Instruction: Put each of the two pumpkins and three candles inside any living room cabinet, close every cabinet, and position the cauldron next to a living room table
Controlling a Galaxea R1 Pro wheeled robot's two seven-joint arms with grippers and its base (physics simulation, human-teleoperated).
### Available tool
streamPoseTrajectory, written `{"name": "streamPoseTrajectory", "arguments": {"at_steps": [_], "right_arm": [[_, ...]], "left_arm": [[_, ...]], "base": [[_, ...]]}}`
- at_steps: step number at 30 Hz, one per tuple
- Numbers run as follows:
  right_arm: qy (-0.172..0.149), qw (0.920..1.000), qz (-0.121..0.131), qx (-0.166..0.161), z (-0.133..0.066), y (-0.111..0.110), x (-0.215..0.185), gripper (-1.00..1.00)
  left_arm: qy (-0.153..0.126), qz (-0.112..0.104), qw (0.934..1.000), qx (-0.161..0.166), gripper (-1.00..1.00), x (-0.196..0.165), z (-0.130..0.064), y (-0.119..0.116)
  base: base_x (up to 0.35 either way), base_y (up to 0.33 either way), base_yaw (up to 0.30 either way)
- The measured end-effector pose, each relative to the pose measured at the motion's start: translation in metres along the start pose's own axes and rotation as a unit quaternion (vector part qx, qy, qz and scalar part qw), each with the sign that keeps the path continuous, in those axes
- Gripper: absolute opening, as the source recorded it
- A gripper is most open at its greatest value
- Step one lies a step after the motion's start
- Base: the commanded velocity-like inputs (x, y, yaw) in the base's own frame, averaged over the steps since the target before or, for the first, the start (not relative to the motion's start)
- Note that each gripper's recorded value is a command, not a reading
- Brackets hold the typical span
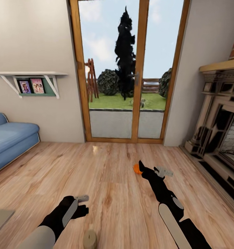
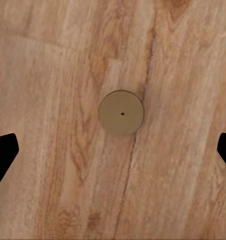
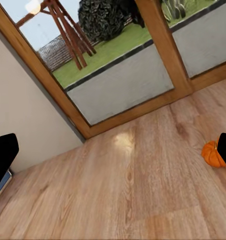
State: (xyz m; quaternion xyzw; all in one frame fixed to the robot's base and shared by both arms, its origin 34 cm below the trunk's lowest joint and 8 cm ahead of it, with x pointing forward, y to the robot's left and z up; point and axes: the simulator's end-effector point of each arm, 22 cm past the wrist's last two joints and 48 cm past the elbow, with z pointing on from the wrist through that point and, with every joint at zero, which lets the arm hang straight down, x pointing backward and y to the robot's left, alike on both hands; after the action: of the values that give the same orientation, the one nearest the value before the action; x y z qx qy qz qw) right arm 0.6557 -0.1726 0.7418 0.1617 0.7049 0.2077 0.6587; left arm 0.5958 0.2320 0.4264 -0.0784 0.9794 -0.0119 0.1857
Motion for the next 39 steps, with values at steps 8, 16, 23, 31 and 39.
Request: {"name": "streamPoseTrajectory", "arguments": {"at_steps": [8, 16, 23, 31, 39], "right_arm": [[-0.001, 1.0, 0.0, -0.002, -0.002, -0.001, 0.001, 1.0], [-0.002, 1.0, 0.0, -0.002, -0.005, -0.009, 0.016, 1.0], [-0.002, 1.0, 0.0, -0.002, -0.009, -0.016, 0.029, 1.0], [0.0, 1.0, -0.001, -0.003, -0.016, -0.025, 0.048, 1.0], [0.01, 0.9997, -0.013, -0.018, -0.023, -0.021, 0.075, 1.0]], "left_arm": [[0.0, -0.005, 1.0, 0.002, 1.0, 0.001, 0.002, 0.0], [0.022, -0.002, 0.9997, 0.004, 1.0, 0.031, 0.024, -0.004], [0.033, 0.001, 0.9994, 0.006, 1.0, 0.051, 0.041, -0.01], [-0.036, -0.015, 0.9992, 0.004, 1.0, 0.031, 0.054, -0.008], [-0.048, -0.012, 0.9988, -0.005, 1.0, 0.036, 0.069, 0.002]], "base": [[0.08, 0.0, 0.0], [0.001, 0.0, 0.0], [0.0, 0.0, -0.085], [0.0, 0.0, -0.11], [0.0, 0.0, -0.004]]}}
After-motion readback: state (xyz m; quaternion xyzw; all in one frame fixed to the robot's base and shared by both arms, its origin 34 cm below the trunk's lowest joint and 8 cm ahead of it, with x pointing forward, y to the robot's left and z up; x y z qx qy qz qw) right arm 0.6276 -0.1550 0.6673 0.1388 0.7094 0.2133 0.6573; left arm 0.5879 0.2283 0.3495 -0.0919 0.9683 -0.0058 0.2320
